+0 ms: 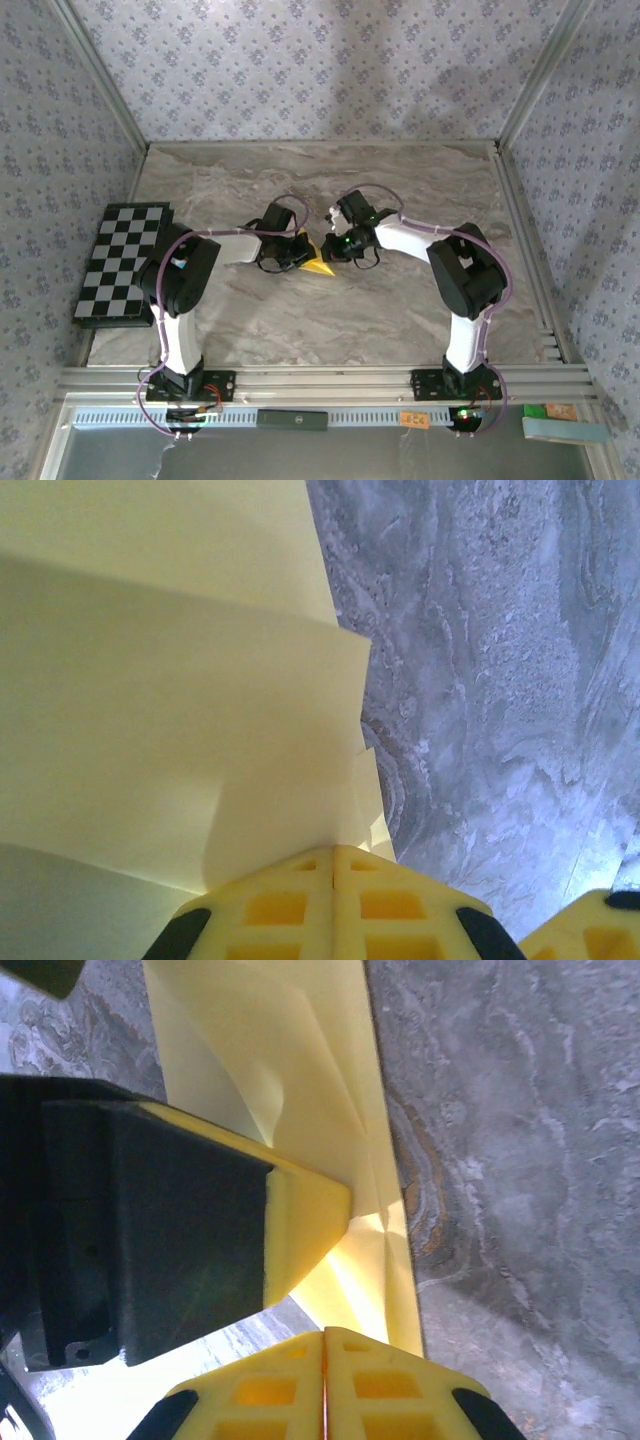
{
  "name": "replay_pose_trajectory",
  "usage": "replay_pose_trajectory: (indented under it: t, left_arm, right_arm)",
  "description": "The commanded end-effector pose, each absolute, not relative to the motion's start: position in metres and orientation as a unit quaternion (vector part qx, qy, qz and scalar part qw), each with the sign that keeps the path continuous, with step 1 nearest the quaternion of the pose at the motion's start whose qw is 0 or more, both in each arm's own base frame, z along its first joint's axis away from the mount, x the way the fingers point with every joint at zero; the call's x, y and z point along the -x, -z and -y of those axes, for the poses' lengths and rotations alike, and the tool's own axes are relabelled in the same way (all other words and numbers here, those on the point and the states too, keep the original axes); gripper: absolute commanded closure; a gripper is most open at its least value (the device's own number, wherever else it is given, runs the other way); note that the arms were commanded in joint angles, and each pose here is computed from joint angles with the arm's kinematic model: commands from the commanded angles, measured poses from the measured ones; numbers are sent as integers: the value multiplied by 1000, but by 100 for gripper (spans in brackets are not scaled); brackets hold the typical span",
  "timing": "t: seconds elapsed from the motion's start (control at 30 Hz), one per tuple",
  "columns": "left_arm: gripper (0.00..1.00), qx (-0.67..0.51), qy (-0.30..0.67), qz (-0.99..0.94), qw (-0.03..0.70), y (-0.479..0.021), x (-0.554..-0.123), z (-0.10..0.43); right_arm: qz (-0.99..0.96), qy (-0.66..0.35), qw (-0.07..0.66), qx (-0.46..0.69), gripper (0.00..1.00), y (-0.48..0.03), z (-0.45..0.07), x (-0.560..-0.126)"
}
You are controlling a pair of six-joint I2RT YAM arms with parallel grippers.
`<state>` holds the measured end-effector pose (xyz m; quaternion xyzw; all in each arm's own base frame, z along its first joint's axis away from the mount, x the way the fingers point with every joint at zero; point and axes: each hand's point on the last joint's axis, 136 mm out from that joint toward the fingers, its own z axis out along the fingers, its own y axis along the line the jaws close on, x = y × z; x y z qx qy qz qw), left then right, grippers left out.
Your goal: Fold a paper plane with a square sheet of paper (pick it up from the middle)
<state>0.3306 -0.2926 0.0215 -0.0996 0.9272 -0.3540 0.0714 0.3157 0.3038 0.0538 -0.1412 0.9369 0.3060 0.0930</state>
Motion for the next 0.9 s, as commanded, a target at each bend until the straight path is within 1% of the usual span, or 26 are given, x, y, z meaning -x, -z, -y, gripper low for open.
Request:
replay_pose_trajectory:
  t: [0.0,0.47,0.67,0.87]
  left_arm:
    - [95,123,308,-942,49,4,-322,279]
    - [91,122,327,-935,56,-8,-327,285]
    - [87,120,362,-921,81,-32,-344,288]
    - [83,108,379,-914,102,-40,-357,284]
  right_arm:
    - [-941,-305,58,138,91,-38,-303,-299]
    - [-961,-250,27,114,92,-2,-283,-298]
    - [-969,-224,6,104,93,11,-271,-291]
    - [-975,-199,-10,94,94,19,-259,-286]
